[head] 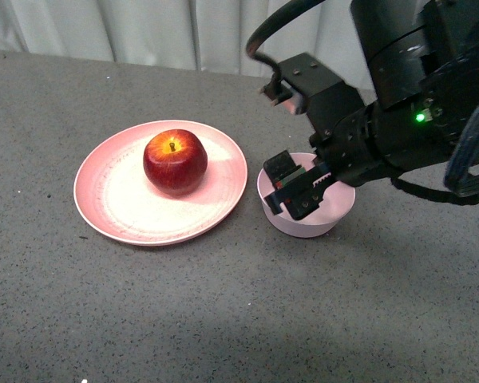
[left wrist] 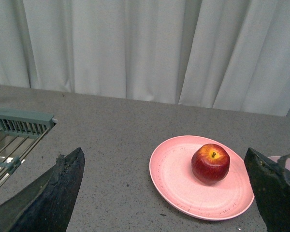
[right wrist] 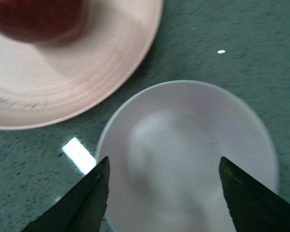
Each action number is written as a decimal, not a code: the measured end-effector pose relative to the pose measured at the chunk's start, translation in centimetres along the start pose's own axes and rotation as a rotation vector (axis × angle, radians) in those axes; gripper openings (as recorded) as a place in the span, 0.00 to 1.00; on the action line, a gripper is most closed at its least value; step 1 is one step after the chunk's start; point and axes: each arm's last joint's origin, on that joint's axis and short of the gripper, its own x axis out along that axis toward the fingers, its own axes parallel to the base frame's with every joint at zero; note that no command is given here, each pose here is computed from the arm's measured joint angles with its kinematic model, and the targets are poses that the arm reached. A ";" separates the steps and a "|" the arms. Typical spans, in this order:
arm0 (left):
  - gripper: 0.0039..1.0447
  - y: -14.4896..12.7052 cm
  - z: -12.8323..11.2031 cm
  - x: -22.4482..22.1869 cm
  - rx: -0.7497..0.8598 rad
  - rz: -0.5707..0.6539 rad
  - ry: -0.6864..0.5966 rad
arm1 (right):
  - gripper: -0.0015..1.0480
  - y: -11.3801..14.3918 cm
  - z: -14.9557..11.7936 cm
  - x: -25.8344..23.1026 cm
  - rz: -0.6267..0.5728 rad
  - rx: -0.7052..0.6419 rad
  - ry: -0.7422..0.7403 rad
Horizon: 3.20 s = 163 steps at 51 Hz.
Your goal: Move apple from plate to bowl
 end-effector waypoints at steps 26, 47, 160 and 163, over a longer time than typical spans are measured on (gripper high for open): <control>0.94 0.0 0.0 0.0 0.000 0.002 0.001 | 0.48 -4.2 -5.8 -10.9 -0.605 0.319 -0.749; 0.94 0.0 0.0 0.0 0.000 0.002 0.001 | 0.01 -2.5 -10.3 -17.0 -0.603 0.333 -0.775; 0.94 0.0 0.0 0.0 0.000 0.002 0.001 | 0.01 2.8 -16.9 -25.3 -0.603 0.332 -0.794; 0.94 0.0 0.0 0.0 0.000 0.002 0.001 | 0.11 2.8 -16.9 -25.3 -0.603 0.332 -0.795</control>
